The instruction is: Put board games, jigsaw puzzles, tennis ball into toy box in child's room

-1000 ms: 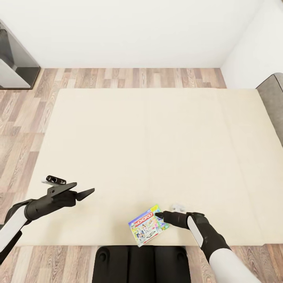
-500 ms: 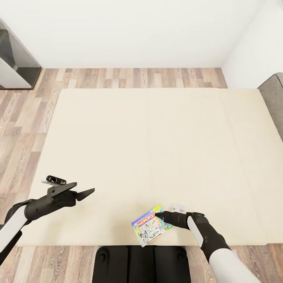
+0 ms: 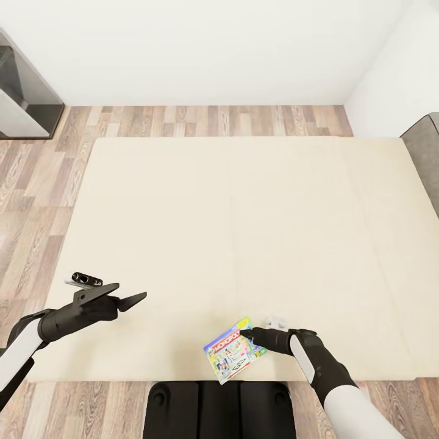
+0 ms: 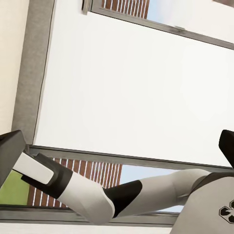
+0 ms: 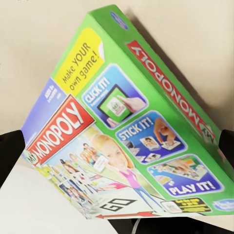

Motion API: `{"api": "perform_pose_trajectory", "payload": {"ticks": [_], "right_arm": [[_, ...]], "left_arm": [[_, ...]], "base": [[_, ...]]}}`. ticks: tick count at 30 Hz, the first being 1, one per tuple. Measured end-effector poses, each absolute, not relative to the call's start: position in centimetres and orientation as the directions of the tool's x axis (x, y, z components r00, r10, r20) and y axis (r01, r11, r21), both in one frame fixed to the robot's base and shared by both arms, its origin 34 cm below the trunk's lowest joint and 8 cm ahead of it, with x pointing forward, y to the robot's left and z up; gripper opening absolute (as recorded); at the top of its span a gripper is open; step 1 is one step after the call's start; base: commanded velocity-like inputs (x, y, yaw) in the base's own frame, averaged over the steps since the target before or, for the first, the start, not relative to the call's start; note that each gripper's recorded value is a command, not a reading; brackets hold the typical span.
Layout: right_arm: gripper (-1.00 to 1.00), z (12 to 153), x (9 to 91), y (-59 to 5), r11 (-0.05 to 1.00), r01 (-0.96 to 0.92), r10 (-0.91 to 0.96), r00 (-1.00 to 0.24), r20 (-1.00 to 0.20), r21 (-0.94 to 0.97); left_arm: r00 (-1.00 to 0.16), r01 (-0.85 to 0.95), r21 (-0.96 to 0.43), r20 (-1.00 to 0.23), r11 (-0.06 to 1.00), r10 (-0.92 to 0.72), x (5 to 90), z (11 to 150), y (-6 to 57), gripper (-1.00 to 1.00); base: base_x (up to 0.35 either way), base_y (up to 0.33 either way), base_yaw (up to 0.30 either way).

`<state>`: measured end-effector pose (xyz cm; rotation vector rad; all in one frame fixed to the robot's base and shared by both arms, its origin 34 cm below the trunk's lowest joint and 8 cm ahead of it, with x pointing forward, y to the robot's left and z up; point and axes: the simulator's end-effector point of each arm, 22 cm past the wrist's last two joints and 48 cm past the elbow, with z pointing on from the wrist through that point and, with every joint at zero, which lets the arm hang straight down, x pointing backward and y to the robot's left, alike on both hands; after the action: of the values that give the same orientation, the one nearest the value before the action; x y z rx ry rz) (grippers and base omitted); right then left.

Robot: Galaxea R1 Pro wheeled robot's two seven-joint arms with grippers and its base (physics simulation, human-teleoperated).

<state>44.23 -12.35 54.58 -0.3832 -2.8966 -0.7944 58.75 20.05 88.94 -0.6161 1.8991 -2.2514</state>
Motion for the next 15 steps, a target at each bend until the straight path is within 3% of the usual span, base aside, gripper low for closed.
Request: {"api": "perform_pose_trajectory", "payload": {"ticks": [15], "right_arm": [[1.00, 54.54, 44.22, -12.45, 0.834, 0.267, 0.208, -0.963, 0.174, 0.484]], "left_arm": [[-0.908, -0.159, -0.967, 0.222, -0.197, -0.356, 58.73, 88.92, 20.05, 1.00]], "base": [[0.000, 0.000, 0.000]]}}
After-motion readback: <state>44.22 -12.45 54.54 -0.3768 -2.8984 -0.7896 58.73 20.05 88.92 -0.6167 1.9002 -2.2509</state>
